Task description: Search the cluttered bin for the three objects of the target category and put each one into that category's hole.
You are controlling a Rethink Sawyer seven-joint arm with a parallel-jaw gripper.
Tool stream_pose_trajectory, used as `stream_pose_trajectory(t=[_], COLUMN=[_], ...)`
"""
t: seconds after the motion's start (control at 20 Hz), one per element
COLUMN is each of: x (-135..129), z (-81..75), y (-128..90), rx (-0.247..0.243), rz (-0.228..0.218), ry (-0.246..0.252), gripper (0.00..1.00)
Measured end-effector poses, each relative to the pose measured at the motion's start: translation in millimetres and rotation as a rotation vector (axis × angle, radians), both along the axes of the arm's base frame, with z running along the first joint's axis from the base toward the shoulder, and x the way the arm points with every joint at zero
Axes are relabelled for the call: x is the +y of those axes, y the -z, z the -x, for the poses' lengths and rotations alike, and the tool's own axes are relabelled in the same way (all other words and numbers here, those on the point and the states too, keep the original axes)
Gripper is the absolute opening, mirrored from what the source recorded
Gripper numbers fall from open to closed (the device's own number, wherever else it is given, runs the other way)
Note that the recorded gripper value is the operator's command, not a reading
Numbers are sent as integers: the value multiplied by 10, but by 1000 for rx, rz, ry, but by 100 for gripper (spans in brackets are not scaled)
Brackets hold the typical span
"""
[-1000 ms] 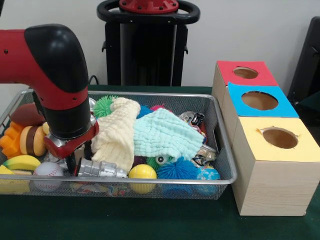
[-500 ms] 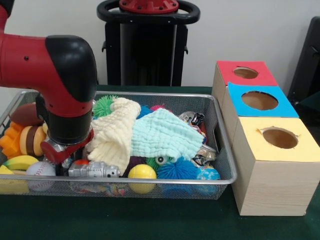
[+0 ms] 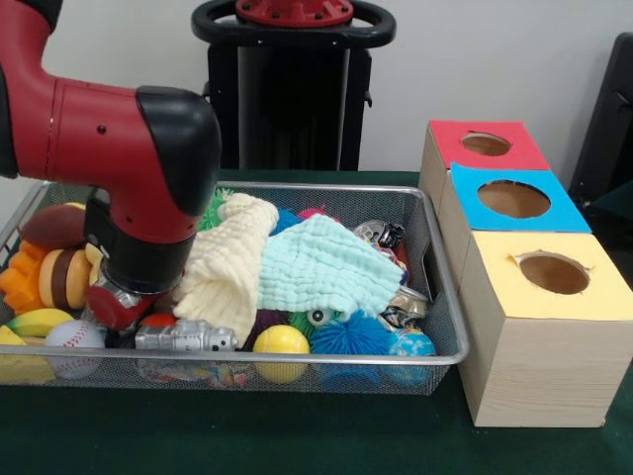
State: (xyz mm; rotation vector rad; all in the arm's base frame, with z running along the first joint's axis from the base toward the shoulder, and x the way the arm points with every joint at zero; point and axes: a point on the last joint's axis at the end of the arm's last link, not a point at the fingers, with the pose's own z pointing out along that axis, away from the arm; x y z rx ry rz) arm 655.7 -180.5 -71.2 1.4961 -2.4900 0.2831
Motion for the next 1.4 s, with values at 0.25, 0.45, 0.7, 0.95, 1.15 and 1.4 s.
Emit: stream_pose_trajectory(t=[0.25, 0.45, 0.7, 0.95, 1.15, 1.4], x=[25, 65, 104, 121, 143, 156], z=[-5, -40, -58, -58, -56, -54], y=[11, 35, 57, 76, 98, 102], rx=[10, 45, 77, 99, 111, 115], rz=[26, 65, 111, 152, 175, 188], ry=[-13, -17, -29, -42, -51, -59], gripper=[100, 100, 100, 100, 100, 100])
